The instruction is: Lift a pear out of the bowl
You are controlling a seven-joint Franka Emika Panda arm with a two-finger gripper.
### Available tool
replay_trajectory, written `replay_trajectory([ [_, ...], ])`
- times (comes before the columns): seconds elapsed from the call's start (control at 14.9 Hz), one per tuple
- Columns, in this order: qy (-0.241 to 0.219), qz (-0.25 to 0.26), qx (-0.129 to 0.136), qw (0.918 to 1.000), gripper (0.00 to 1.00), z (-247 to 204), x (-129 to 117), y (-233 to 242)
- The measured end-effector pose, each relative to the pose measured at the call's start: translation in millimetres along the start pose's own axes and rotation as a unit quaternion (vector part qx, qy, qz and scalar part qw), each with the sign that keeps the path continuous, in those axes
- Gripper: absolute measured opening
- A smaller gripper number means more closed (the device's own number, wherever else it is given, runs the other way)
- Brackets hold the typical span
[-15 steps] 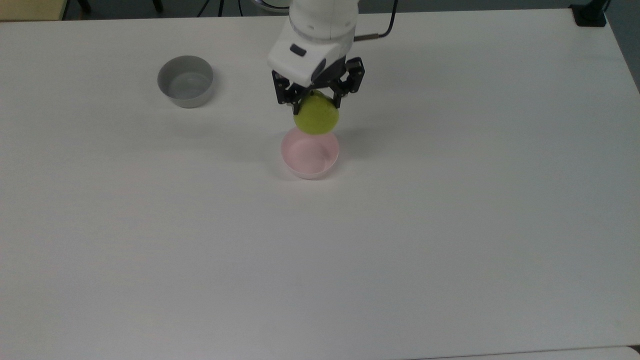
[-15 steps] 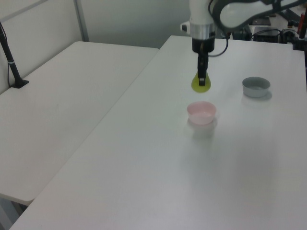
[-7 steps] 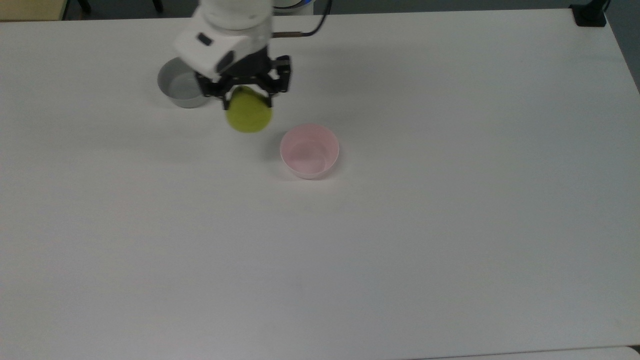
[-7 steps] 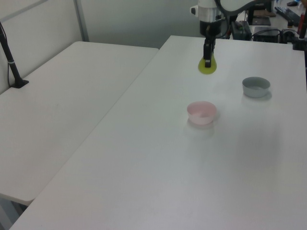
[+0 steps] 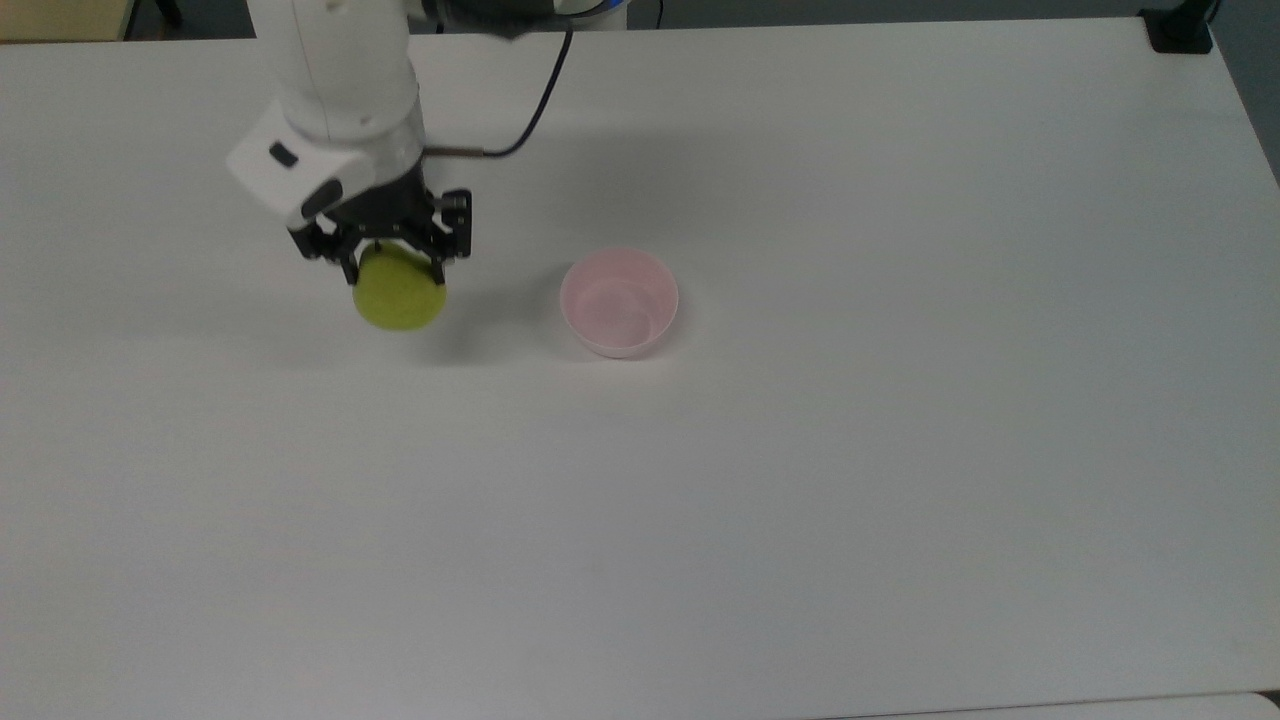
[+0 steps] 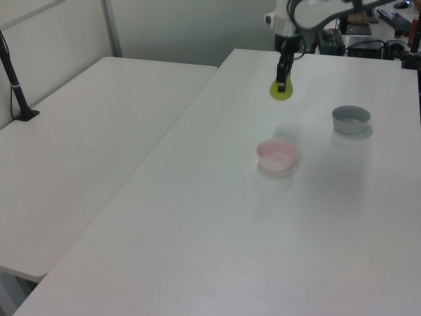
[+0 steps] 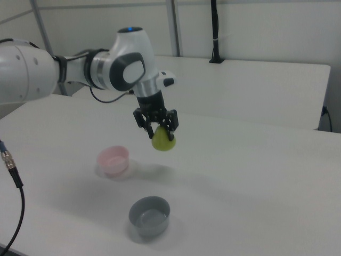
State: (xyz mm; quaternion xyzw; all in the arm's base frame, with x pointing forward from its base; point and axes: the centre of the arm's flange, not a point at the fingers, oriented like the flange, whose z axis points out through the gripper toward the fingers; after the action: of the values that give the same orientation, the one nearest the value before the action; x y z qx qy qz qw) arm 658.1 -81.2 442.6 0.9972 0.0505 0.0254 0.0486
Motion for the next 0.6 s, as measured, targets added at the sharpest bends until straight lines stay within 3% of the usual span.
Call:
replay_trajectory([
  [0.34, -0.012, -0.003, -0.004, 0.9999, 0.74, 74, 15, -1],
  [0.6, -0.018, 0.000, -0.004, 0.9998, 0.74, 87, 15, 3],
])
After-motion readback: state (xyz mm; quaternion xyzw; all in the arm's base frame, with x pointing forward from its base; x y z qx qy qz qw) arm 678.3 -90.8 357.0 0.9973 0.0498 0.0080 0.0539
